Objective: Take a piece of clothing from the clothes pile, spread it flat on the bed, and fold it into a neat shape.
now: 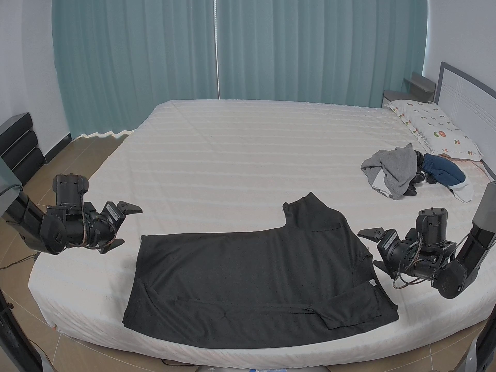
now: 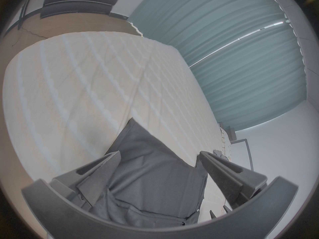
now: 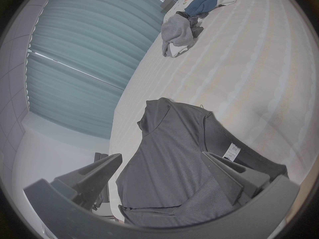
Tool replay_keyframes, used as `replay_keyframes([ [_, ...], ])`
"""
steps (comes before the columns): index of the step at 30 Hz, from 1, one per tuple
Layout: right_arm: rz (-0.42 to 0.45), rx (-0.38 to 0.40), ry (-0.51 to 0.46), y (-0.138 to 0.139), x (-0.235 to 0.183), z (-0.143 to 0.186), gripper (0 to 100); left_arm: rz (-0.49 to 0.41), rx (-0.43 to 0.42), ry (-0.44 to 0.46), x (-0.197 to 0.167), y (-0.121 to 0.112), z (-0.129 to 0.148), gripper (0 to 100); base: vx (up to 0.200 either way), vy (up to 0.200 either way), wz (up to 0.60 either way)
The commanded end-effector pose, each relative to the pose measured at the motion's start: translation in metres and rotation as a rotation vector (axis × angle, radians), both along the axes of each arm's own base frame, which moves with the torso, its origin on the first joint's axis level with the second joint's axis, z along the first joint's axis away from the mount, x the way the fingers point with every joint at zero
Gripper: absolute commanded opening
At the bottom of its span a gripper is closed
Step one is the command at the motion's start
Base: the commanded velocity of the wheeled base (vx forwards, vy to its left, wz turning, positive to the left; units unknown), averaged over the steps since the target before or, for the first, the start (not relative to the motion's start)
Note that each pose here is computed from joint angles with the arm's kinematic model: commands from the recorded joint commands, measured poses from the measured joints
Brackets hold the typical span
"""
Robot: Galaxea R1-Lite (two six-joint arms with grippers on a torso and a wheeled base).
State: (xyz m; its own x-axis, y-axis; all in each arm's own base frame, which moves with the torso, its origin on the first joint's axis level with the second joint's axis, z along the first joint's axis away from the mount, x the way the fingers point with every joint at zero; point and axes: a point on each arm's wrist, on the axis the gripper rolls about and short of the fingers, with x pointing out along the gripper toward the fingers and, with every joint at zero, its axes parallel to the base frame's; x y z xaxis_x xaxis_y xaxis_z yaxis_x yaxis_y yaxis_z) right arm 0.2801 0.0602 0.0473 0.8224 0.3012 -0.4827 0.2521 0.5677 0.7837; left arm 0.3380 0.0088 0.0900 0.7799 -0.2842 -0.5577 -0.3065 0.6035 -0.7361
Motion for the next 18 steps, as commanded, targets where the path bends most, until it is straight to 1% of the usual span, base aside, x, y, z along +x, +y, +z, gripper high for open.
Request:
replay_keyframes([
  [1, 0.000, 0.000, 0.005, -0.001, 0.000, -0.001, 100, -0.038, 0.018, 0.020, 0.045, -0.003, -0.033, 100, 0.000, 0.000, 0.00],
  [2, 0.000, 0.000, 0.005, -0.001, 0.000, -0.001, 100, -0.038, 0.018, 0.020, 0.045, -0.003, -0.033, 100, 0.000, 0.000, 0.00],
  [3, 0.012, 0.007, 0.010, -0.001, 0.000, -0.002, 100, -0.076, 0.060, 0.032, 0.062, -0.004, -0.055, 100, 0.000, 0.000, 0.00],
  [4, 0.013, 0.007, 0.012, -0.001, -0.001, -0.002, 100, -0.080, 0.065, 0.033, 0.064, -0.004, -0.058, 100, 0.000, 0.000, 0.00],
  [6, 0.021, 0.009, 0.026, -0.001, -0.001, -0.006, 100, -0.110, 0.098, 0.032, 0.074, -0.005, -0.073, 100, 0.000, 0.000, 0.00],
  [11, 0.021, 0.002, 0.053, 0.000, 0.000, -0.015, 100, -0.118, 0.110, 0.021, 0.088, -0.004, -0.085, 100, 0.000, 0.000, 0.00],
  [18, 0.040, 0.002, 0.040, 0.006, 0.002, -0.015, 100, -0.124, 0.129, 0.011, 0.095, -0.002, -0.092, 100, 0.000, 0.000, 0.00],
])
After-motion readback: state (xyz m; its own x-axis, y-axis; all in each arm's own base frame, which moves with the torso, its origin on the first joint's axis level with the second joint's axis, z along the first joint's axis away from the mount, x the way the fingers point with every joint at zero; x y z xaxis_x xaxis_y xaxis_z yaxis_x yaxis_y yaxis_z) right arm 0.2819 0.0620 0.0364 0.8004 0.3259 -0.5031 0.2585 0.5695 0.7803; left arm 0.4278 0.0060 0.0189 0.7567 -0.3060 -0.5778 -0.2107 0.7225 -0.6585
